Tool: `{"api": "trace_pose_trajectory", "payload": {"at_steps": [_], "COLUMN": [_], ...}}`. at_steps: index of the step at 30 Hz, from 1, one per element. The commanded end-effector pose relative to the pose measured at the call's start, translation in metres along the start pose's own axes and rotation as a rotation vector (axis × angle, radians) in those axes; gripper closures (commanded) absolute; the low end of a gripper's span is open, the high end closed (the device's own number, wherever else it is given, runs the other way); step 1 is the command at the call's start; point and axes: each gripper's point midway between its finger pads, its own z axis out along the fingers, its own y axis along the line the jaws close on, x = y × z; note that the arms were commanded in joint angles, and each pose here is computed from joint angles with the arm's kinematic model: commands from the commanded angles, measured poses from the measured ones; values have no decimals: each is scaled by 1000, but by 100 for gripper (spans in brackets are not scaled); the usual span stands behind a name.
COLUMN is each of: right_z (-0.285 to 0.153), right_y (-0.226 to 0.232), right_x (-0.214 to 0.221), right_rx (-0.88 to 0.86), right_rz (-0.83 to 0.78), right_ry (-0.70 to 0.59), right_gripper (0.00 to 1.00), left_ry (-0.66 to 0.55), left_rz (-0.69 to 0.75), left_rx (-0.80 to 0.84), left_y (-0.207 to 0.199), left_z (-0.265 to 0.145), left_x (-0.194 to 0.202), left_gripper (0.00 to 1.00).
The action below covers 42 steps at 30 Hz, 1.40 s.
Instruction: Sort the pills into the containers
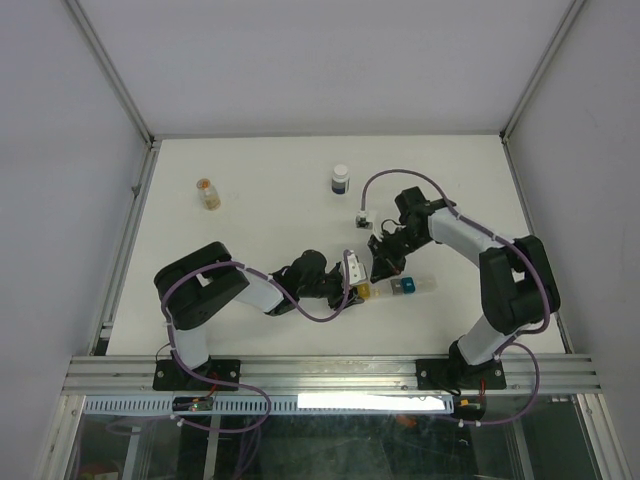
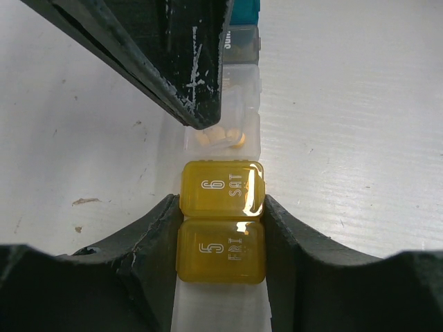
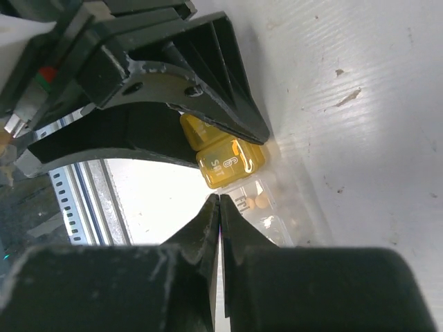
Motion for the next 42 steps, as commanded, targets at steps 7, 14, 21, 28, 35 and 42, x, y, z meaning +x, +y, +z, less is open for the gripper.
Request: {"api": "trace_pose_trajectory", "payload": {"at_steps": [7,14,21,28,35,42], "right_z": [26,9,-32,-63,-84,-96], "right_y": [-48,-16,13,27,49,70], "right_x": [55,6,-31,-43,-53,-56], "right_rx": [141,42,0,28,75,134], "right_rz": [128,25,-128,-215,-374,-556], "right_ry": [254,60,-161,-290,-396,-470], "right_gripper": [99,96,77,64,52,23], "left_ry": [-45,-54,-88,-169,-249,-382], "left_rz": [49,52,33,38,-47,-116], "left_rx": [26,35,-2,-69,-96,-78], "left_y": [-3,-4,3,11,3,-16], "left_z": [4,4,2,-16,-54,-97], "left_x": [-13,-16,-36,-71,-90,-119], "left_gripper": [68,66,21,3,1,1]}}
